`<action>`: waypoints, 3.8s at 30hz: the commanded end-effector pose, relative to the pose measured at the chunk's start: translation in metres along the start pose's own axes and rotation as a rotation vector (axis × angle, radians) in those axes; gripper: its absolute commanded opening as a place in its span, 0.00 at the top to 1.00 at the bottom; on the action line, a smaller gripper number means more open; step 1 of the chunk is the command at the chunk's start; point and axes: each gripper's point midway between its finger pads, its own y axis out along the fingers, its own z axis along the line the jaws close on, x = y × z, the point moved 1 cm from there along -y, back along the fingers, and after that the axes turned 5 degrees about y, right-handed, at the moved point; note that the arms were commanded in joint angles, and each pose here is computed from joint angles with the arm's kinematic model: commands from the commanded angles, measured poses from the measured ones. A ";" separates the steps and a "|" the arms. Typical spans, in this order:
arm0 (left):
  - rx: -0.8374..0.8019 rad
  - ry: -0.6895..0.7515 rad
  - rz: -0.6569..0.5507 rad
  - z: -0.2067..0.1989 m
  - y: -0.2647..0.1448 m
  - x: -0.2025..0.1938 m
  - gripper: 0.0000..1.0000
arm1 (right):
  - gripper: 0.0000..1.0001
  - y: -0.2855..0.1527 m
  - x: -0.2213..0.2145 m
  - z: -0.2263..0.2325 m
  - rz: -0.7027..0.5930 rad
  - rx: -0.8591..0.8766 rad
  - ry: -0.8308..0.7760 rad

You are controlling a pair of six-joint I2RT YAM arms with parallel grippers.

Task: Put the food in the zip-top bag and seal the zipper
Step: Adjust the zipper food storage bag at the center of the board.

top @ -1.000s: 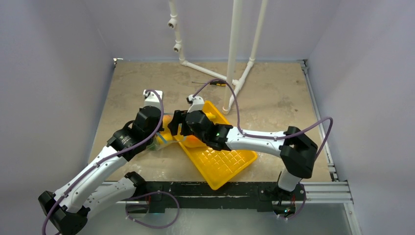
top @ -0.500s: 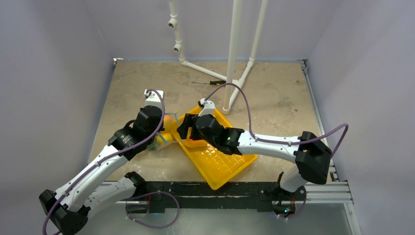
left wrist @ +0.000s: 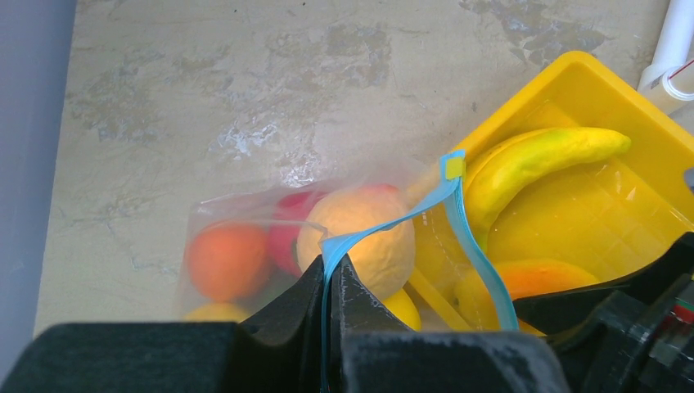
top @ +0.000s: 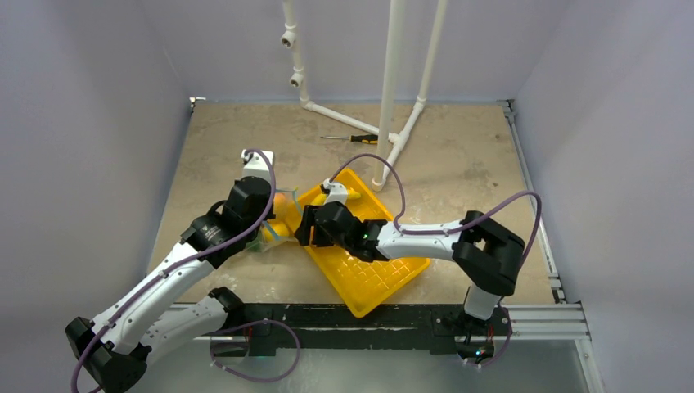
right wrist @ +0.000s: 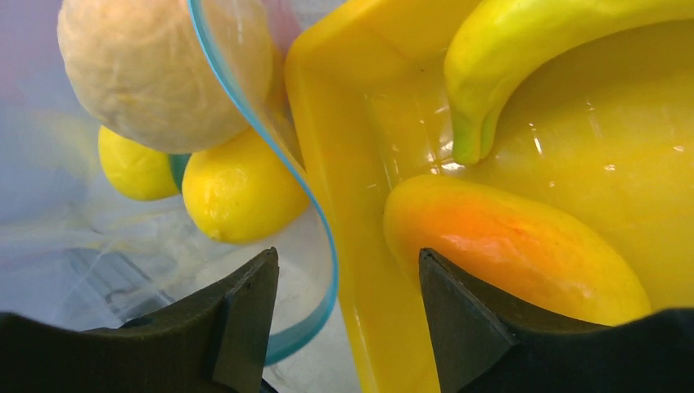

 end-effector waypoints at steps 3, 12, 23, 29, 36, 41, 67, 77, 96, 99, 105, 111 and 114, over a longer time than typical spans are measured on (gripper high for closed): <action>-0.003 -0.019 -0.028 -0.001 0.000 0.006 1.00 | 0.45 0.007 0.023 0.040 -0.062 0.093 0.022; 0.000 -0.022 -0.030 -0.001 -0.001 0.007 1.00 | 1.00 0.000 0.036 0.051 -0.095 0.122 0.024; 0.018 -0.095 -0.068 0.012 -0.021 0.026 1.00 | 1.00 -0.033 0.074 0.096 -0.165 0.251 -0.015; 0.026 -0.126 -0.088 0.027 -0.046 0.045 1.00 | 1.00 -0.065 0.112 0.129 -0.259 0.330 -0.046; 0.028 -0.174 -0.107 0.043 -0.074 0.059 1.00 | 1.00 -0.100 0.136 0.153 -0.297 0.403 -0.092; 0.023 -0.243 -0.106 0.048 -0.083 0.049 1.00 | 1.00 -0.105 0.132 0.153 -0.269 0.405 -0.125; 0.035 -0.389 -0.033 0.028 -0.053 -0.001 1.00 | 1.00 -0.069 0.104 0.128 -0.206 0.319 -0.167; 0.113 -0.360 -0.107 0.045 -0.056 0.025 1.00 | 1.00 -0.053 0.091 0.118 -0.183 0.299 -0.159; 0.250 -0.192 -0.152 0.056 -0.036 0.047 1.00 | 1.00 0.003 0.064 0.123 -0.113 0.301 -0.179; 0.248 -0.171 -0.134 0.051 -0.029 0.040 1.00 | 1.00 0.012 0.050 0.112 -0.081 0.287 -0.174; 0.229 -0.150 -0.126 0.047 -0.024 0.034 1.00 | 1.00 0.017 0.043 0.100 -0.070 0.258 -0.175; 0.164 -0.116 -0.100 0.034 -0.016 0.019 1.00 | 1.00 0.008 0.047 0.095 -0.086 0.240 -0.154; 0.161 -0.106 -0.088 0.032 -0.014 0.017 1.00 | 0.92 -0.001 0.054 0.096 -0.105 0.239 -0.145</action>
